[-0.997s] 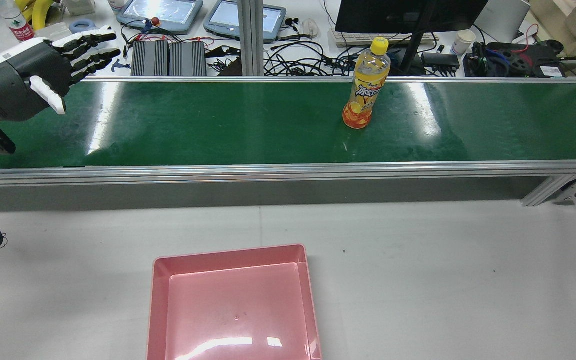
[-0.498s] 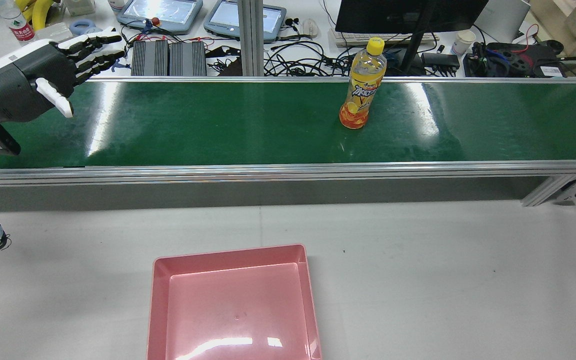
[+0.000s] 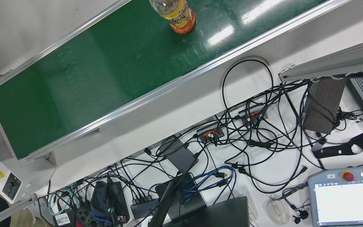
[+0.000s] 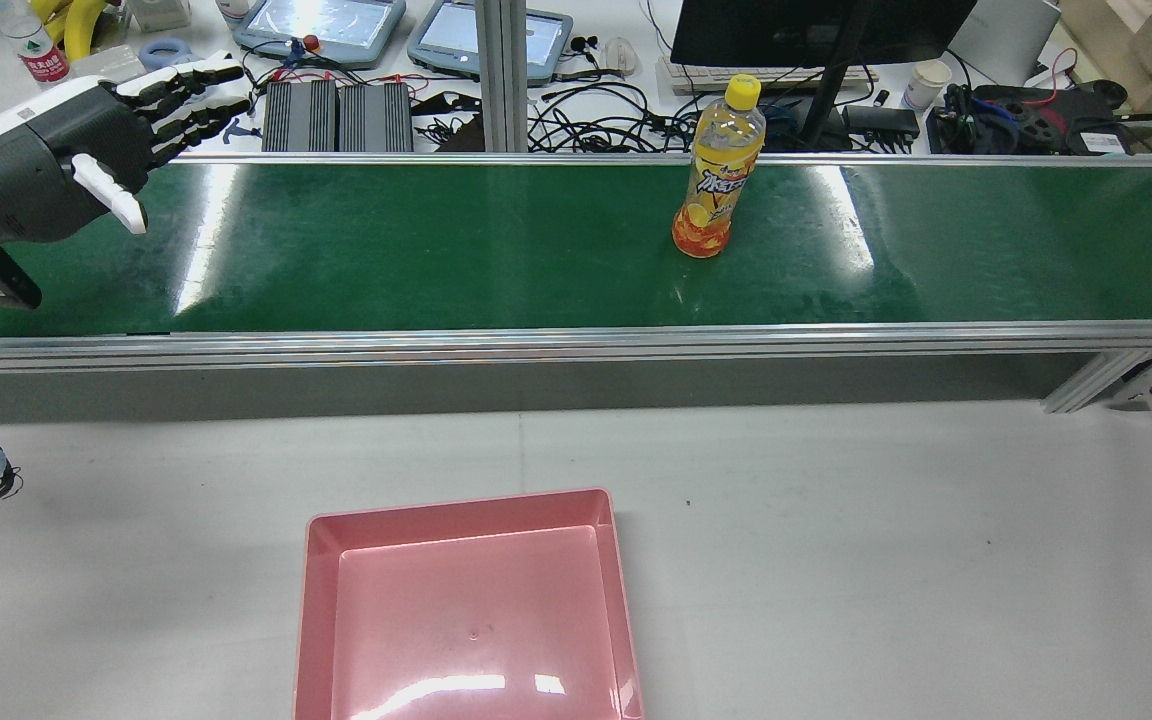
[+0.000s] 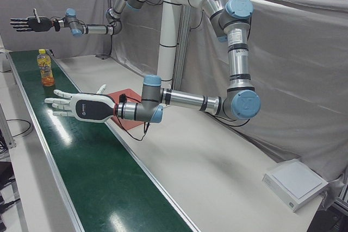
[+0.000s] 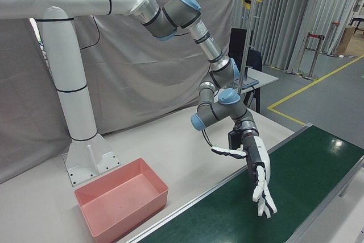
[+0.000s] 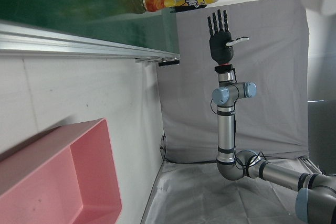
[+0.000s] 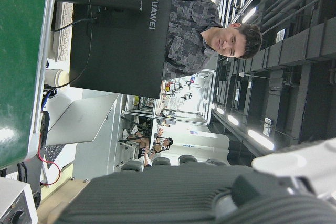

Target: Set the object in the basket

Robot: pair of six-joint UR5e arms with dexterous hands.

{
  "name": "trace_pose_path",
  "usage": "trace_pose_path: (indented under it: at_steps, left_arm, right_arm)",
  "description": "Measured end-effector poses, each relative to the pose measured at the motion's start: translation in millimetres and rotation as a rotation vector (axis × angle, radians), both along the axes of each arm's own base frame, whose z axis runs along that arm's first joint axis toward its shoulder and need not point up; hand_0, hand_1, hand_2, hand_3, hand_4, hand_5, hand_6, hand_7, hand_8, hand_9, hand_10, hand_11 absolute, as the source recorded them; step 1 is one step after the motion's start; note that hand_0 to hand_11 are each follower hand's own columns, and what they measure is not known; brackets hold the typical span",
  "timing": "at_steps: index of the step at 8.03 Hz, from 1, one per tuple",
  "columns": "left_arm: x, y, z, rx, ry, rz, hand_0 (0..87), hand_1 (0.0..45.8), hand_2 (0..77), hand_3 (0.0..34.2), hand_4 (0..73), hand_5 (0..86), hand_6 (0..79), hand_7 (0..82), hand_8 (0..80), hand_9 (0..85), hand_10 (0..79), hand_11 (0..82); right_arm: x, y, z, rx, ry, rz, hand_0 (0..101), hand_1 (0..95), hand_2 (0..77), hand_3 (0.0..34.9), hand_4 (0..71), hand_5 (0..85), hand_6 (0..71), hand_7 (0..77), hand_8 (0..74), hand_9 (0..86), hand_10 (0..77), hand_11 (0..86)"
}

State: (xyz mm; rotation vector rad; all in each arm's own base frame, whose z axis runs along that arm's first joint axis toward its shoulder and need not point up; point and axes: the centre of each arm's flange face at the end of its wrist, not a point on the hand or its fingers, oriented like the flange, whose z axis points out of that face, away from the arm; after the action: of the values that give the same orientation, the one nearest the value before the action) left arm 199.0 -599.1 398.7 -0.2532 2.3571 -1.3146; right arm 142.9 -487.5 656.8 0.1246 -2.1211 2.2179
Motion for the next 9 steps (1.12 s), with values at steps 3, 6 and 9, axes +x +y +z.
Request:
trace_pose_path:
  at_steps: [3, 6, 9]
  left_arm:
    - [-0.8, 0.0, 0.7, -0.002, 0.001, 0.000, 60.2, 2.7, 0.5, 3.0, 12.5, 15.3, 0.5, 1.1, 8.7, 12.0, 2.2, 3.8]
    - [-0.9, 0.5, 1.8, -0.003, 0.001, 0.000, 59.5, 2.7, 0.5, 2.4, 12.5, 15.3, 0.5, 1.1, 8.7, 12.0, 2.2, 4.9]
    - [-1.8, 0.2, 1.9, -0.003, 0.002, 0.000, 59.4, 2.7, 0.5, 2.4, 12.5, 15.3, 0.5, 1.1, 8.7, 12.0, 2.2, 4.9]
  right_arm:
    - [0.1, 0.1, 0.4, -0.001, 0.000, 0.000, 0, 0.0, 0.5, 0.0, 0.0, 0.0, 0.0, 0.5, 0.0, 0.0, 0.0, 0.0]
    - [0.4, 0.1, 0.1, 0.000, 0.000, 0.001, 0, 0.0, 0.5, 0.0, 0.0, 0.0, 0.0, 0.5, 0.0, 0.0, 0.0, 0.0]
    - [0.0, 0.0, 0.0, 0.000, 0.000, 0.000, 0, 0.0, 0.5, 0.0, 0.0, 0.0, 0.0, 0.5, 0.0, 0.0, 0.0, 0.0]
